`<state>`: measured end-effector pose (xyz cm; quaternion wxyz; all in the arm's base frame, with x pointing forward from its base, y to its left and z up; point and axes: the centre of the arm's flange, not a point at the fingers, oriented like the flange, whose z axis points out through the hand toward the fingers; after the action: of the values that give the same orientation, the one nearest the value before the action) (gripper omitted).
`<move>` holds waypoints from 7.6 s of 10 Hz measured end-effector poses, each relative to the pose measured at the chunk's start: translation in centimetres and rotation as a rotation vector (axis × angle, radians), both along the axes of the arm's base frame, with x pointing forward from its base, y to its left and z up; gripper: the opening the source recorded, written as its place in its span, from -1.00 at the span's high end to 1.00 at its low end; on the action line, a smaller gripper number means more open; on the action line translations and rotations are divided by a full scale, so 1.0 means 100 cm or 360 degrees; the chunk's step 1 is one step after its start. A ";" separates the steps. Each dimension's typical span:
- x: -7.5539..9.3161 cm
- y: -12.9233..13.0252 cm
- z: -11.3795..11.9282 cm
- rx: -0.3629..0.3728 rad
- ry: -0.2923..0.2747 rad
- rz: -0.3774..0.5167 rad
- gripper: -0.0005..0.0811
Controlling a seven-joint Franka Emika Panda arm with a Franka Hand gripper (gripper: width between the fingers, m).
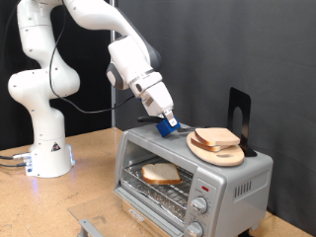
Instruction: Make a piece of toast with the oven
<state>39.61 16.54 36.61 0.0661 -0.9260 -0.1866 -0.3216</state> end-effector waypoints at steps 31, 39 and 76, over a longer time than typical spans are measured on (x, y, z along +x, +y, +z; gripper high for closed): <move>-0.058 -0.158 0.070 0.0582 0.0410 0.0118 -0.99; -0.076 -0.240 0.068 0.0831 0.0555 0.0098 -0.99; -0.055 -0.382 -0.151 0.1865 0.1279 -0.1605 -0.99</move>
<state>34.09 -21.64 21.51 0.4426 -0.7583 0.4786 -0.0055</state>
